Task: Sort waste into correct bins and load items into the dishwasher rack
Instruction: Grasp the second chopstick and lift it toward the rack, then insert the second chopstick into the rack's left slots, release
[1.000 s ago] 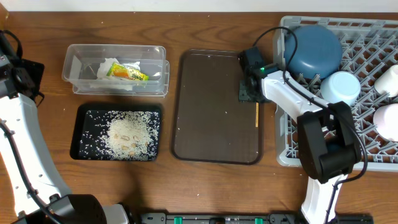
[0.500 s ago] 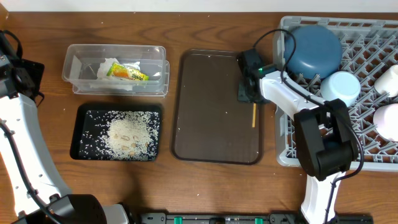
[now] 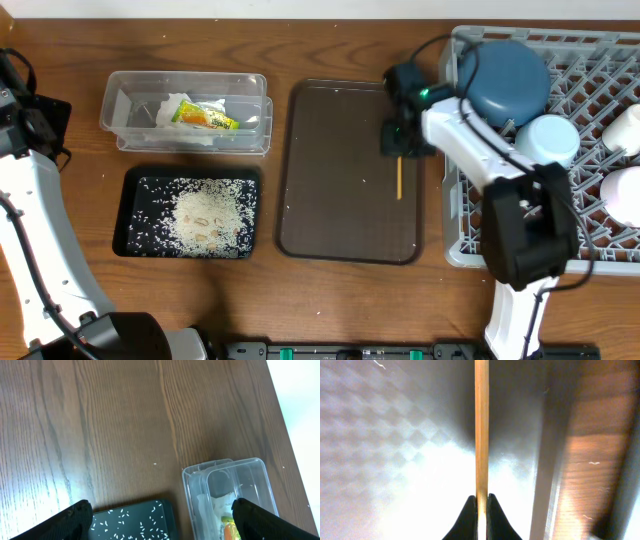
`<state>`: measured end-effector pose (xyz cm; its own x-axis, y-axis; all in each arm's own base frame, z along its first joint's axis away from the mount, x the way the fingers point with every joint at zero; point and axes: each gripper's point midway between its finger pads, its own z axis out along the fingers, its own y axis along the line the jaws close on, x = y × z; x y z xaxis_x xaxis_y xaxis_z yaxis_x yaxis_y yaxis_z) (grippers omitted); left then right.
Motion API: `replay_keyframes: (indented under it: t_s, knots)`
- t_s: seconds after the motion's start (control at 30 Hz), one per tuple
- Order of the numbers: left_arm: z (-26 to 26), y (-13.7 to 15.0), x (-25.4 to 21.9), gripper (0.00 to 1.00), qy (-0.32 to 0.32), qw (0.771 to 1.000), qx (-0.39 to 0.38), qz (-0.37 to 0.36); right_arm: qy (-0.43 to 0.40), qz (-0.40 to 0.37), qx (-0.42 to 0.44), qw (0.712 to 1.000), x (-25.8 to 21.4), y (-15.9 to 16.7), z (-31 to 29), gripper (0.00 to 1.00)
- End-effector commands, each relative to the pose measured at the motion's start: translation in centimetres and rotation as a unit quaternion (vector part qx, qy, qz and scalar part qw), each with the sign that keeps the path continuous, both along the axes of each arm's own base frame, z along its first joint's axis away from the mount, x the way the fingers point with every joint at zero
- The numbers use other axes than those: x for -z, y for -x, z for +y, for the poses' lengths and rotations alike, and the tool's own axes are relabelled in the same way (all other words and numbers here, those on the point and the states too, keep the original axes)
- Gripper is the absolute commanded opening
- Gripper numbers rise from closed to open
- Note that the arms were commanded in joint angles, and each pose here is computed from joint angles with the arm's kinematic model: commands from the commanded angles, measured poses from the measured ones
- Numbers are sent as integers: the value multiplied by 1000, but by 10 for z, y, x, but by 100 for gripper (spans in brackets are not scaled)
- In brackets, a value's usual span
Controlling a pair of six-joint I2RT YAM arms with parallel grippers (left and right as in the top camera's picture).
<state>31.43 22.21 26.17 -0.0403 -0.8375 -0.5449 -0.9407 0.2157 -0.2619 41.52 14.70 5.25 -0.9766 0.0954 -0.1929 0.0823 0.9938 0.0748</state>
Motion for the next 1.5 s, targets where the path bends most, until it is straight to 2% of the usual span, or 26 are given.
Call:
replay_keyframes:
  t_s: [0.0, 0.13, 0.27, 0.37, 0.53, 0.8, 0.87, 0.97, 1.03, 1.07, 1.17, 1.3, 1.47]
  knots:
    - [2, 1, 0, 92, -3, 1000, -1, 4, -40, -105, -32, 993, -106, -23, -14, 1]
    - [2, 1, 0, 92, -3, 1000, -1, 4, -19, -167, -67, 984, -173, -16, -50, 1]
    - [2, 1, 0, 92, -3, 1000, -1, 4, 5, -158, -69, 985, -189, 5, -88, 1]
    - [2, 1, 0, 92, -3, 1000, -1, 4, 11, -117, -54, 992, -176, 19, -107, 1]
    - [2, 1, 0, 92, -3, 1000, -1, 4, 13, -49, -41, 998, -122, 38, -117, 1]
    - [2, 1, 0, 92, -3, 1000, -1, 4, 10, -30, -5, 999, -49, 46, -119, 2]
    - [2, 1, 0, 92, -3, 1000, -1, 4, 9, -30, 0, 1000, -45, 47, -119, 10]
    - [2, 1, 0, 92, -3, 1000, -1, 4, 9, -30, 0, 1000, -45, 47, -119, 43]
    - [2, 1, 0, 92, -3, 1000, -1, 4, 9, -29, 0, 1000, -45, 48, -119, 61]
    - [2, 1, 0, 92, -3, 1000, -1, 4, 9, -29, 0, 1000, -45, 48, -119, 66]
    - [2, 1, 0, 92, -3, 1000, -1, 4, 6, -29, 9, 1000, -48, 48, -119, 69]
    - [2, 1, 0, 92, -3, 1000, -1, 4, 2, -26, 12, 1000, -66, 56, -118, 67]
    - [2, 1, 0, 92, -3, 1000, -1, 4, -5, -71, 24, 997, -117, 72, -119, 66]
